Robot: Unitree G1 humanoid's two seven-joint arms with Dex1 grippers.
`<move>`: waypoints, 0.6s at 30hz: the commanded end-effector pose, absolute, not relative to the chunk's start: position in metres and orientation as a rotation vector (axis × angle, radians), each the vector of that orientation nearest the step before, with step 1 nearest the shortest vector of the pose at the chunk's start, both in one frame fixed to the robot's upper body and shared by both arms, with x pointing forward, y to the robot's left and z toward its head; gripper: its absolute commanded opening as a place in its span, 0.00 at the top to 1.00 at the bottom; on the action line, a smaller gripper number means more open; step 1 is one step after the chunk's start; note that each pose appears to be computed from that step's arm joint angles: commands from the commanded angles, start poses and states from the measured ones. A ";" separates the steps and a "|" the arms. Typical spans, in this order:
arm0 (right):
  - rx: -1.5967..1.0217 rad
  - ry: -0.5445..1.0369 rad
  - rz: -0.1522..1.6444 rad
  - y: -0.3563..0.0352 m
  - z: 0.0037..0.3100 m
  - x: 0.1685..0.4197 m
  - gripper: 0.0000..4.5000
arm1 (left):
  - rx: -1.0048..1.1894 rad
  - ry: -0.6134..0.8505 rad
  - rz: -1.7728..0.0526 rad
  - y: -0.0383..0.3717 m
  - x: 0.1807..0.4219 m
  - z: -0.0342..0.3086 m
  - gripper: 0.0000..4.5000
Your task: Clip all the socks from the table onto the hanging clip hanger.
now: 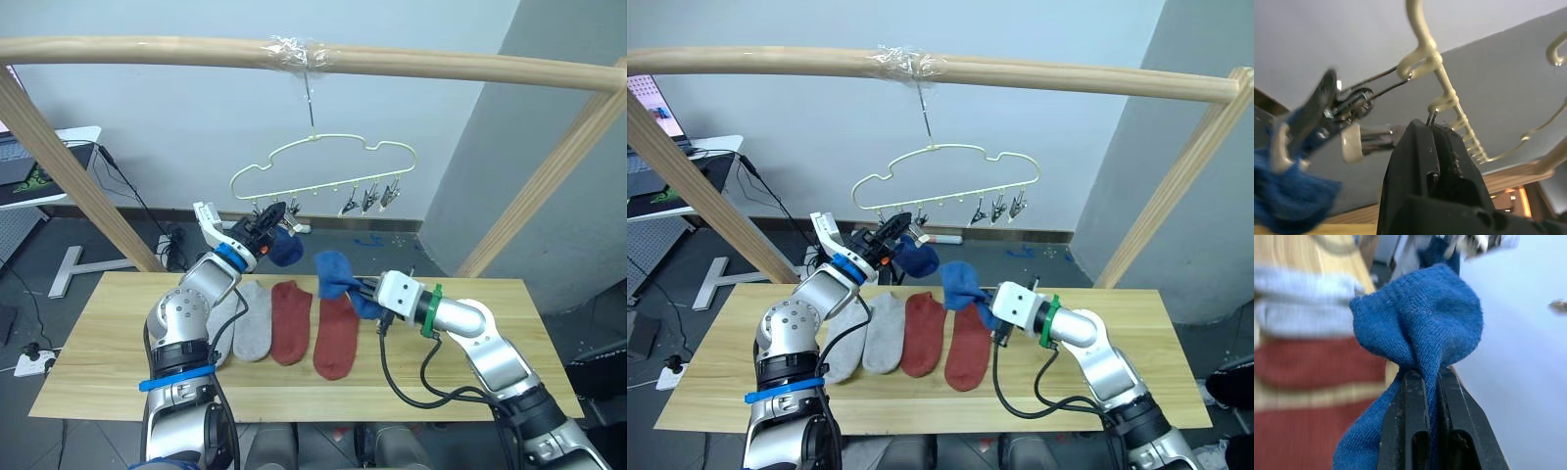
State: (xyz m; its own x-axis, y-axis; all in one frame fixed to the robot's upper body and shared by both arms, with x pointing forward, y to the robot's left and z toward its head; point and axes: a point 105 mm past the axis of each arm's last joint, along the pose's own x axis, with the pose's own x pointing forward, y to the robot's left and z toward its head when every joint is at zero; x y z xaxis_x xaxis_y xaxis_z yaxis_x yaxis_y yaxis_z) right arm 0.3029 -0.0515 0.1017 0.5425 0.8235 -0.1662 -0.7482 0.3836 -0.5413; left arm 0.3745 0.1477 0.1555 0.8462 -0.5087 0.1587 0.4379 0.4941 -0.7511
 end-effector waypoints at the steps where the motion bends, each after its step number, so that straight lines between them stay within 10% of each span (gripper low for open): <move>1: -0.582 -0.206 1.010 -0.037 0.121 0.307 1.00 | -0.921 0.097 -0.627 0.142 0.369 0.164 1.00; 18: -0.467 -0.173 1.032 -0.020 0.127 0.313 1.00 | -0.937 0.096 -0.640 0.135 0.365 0.167 1.00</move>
